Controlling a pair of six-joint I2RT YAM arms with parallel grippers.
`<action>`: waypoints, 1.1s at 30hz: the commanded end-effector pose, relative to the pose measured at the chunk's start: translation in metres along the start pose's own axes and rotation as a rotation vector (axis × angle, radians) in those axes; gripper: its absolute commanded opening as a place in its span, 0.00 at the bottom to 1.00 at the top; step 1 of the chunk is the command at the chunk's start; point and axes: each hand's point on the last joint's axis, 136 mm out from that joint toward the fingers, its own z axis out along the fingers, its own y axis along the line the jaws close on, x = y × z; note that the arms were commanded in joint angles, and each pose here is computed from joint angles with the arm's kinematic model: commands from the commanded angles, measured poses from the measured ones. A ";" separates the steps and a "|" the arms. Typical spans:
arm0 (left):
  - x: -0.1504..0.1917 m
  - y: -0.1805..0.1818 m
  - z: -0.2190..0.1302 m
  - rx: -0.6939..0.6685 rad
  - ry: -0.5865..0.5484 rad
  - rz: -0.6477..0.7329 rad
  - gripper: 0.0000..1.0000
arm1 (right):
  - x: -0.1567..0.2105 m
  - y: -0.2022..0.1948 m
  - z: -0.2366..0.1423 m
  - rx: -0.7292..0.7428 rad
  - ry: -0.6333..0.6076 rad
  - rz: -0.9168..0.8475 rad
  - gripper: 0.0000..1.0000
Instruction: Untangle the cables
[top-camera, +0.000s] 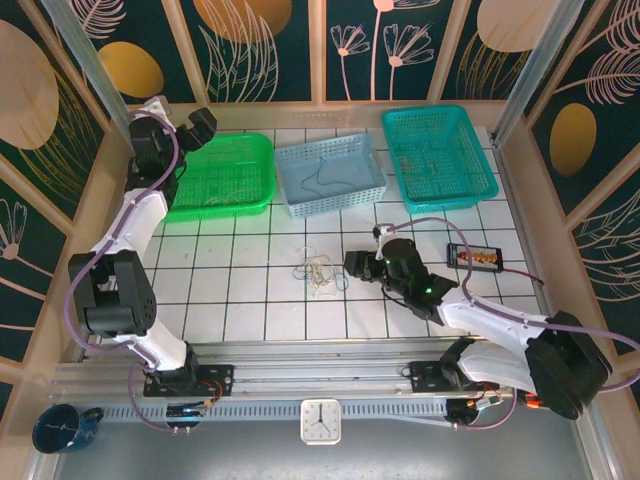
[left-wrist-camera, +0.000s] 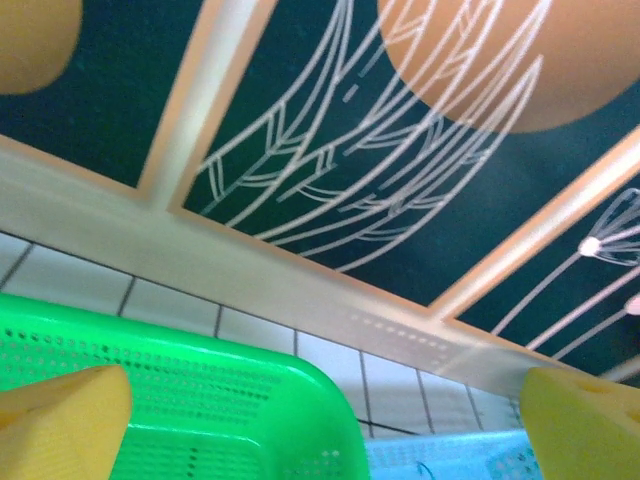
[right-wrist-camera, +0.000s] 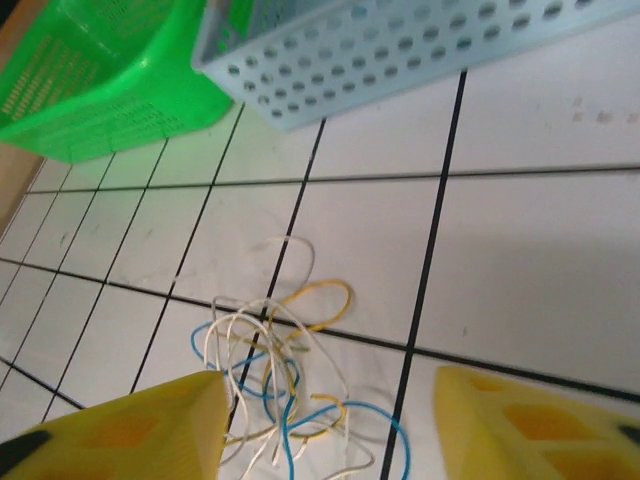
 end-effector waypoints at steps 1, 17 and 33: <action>0.035 -0.028 -0.011 0.096 0.084 -0.054 0.99 | 0.012 0.011 0.006 -0.053 0.061 -0.018 0.50; 0.176 -0.056 -0.103 0.247 0.279 -0.283 0.99 | 0.054 0.030 0.025 -0.044 0.218 -0.124 0.25; 0.187 -0.055 -0.112 0.257 0.304 -0.317 0.99 | 0.077 0.028 0.027 -0.025 0.268 -0.158 0.17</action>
